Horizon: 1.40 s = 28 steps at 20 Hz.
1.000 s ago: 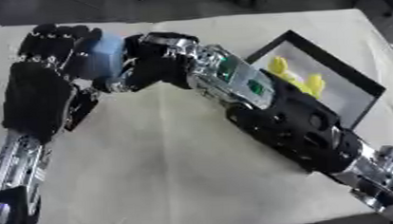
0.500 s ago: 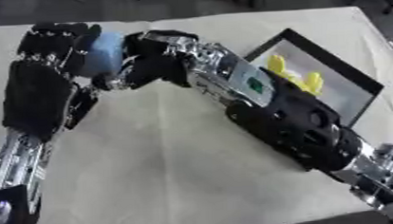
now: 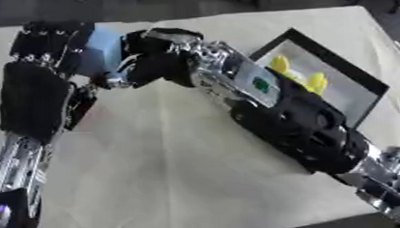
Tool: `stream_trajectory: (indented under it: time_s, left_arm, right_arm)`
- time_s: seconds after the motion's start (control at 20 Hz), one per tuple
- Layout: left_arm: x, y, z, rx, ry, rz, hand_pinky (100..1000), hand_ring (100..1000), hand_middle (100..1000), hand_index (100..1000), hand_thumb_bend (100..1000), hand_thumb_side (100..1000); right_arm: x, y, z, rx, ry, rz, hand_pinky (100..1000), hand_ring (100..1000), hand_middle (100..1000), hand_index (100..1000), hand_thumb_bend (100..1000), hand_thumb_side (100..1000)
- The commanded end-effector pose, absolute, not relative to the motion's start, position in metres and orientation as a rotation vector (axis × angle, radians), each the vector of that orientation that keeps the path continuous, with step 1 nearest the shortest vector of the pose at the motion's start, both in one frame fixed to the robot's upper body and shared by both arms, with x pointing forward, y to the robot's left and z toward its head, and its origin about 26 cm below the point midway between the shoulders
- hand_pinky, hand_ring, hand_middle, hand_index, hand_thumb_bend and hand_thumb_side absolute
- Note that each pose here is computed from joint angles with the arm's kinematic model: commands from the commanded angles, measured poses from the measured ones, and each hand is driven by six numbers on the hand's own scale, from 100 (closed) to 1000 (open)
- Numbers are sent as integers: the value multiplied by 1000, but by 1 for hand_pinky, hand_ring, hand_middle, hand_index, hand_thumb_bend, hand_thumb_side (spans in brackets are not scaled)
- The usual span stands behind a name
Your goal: Pick up the objects with one hand, pass them to the other hand, and then place them into the box on the other side of the table.
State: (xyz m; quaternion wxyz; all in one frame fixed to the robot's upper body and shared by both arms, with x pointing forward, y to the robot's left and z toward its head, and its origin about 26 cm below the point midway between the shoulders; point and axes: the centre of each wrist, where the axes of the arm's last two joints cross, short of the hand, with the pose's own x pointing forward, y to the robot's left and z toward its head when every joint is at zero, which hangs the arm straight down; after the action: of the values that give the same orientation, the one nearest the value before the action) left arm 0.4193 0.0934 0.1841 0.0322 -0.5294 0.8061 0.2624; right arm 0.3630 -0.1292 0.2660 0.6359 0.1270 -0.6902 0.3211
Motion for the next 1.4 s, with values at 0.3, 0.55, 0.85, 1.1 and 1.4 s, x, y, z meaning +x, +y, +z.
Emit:
stream_trajectory:
  time_s: [0.3, 0.55, 0.85, 1.1, 1.4]
  left_arm:
    - [422, 102, 193, -1674, 2476, 736, 753, 713, 697, 881, 1000, 100]
    - [422, 101, 192, -1661, 2481, 730, 745, 706, 688, 877, 1000, 100]
    - [420, 98, 193, -1608, 2503, 693, 714, 678, 630, 843, 967, 100]
    - [419, 92, 192, -1499, 2558, 644, 632, 568, 511, 694, 820, 100]
    - [419, 89, 189, -1398, 2592, 631, 576, 487, 396, 569, 675, 100]
  right_arm:
    - [356, -129, 281, 317, -1618, 749, 897, 723, 472, 681, 373, 100]
    - [356, -129, 280, 328, -1611, 744, 896, 722, 470, 679, 372, 100]
    - [356, -127, 280, 343, -1604, 745, 897, 722, 470, 680, 368, 100]
    - [355, -126, 282, 351, -1606, 753, 898, 724, 473, 683, 366, 100]
    - [355, -126, 283, 349, -1608, 758, 898, 725, 476, 687, 364, 100]
